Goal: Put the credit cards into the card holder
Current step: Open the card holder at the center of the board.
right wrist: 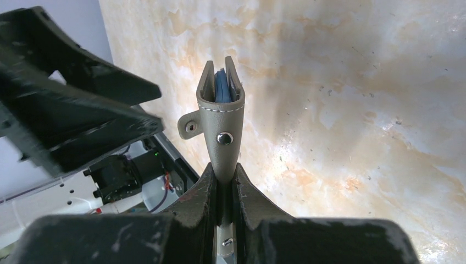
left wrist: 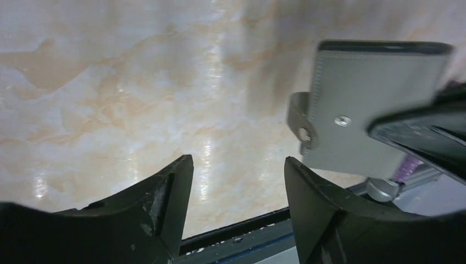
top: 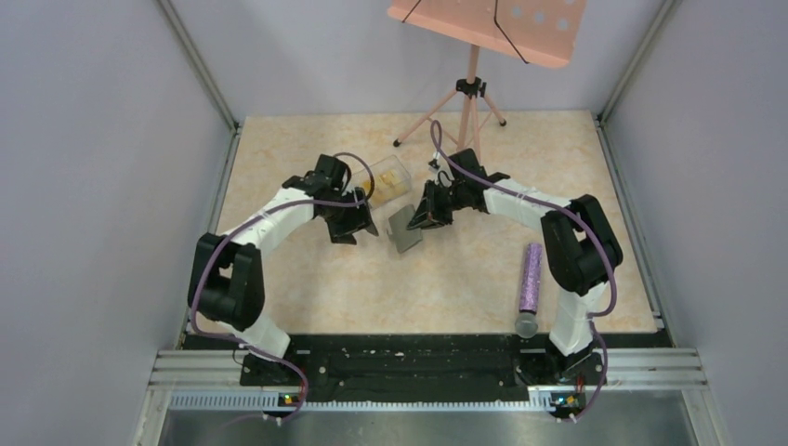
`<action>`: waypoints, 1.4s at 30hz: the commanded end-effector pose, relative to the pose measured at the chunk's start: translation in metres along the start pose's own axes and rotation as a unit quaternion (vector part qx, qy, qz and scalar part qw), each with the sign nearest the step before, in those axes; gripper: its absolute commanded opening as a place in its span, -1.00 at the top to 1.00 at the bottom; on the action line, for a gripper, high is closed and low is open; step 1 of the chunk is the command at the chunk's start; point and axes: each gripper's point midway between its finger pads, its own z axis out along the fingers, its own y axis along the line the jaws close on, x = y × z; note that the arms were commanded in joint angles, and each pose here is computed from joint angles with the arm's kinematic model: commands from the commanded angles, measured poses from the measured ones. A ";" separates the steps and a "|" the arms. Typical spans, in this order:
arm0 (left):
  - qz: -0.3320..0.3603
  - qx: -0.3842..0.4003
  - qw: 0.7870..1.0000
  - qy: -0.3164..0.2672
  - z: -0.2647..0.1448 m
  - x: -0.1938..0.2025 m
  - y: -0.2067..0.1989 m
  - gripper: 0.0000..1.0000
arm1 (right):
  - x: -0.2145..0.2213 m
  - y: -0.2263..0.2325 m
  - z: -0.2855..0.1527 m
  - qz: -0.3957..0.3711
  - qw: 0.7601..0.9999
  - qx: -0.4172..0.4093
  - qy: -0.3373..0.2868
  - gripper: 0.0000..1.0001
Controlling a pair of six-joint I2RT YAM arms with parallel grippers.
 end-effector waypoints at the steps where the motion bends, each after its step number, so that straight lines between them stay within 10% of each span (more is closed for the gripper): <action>1: 0.039 0.117 0.991 -0.045 -0.026 -0.013 -0.046 -0.36 | -0.015 0.028 -0.016 -0.028 0.999 -0.028 -0.028 1.00; 12: 0.048 0.100 0.994 -0.010 -0.007 -0.016 -0.059 -0.37 | -0.009 0.023 -0.019 -0.012 0.999 -0.022 -0.037 1.00; 24: 0.053 0.020 0.998 0.025 0.019 -0.002 -0.029 0.20 | -0.004 0.025 -0.025 -0.004 0.999 -0.025 -0.045 1.00; 42: 0.050 0.089 0.994 0.041 0.031 -0.001 -0.053 0.30 | 0.003 0.030 -0.028 0.004 0.998 -0.042 -0.046 1.00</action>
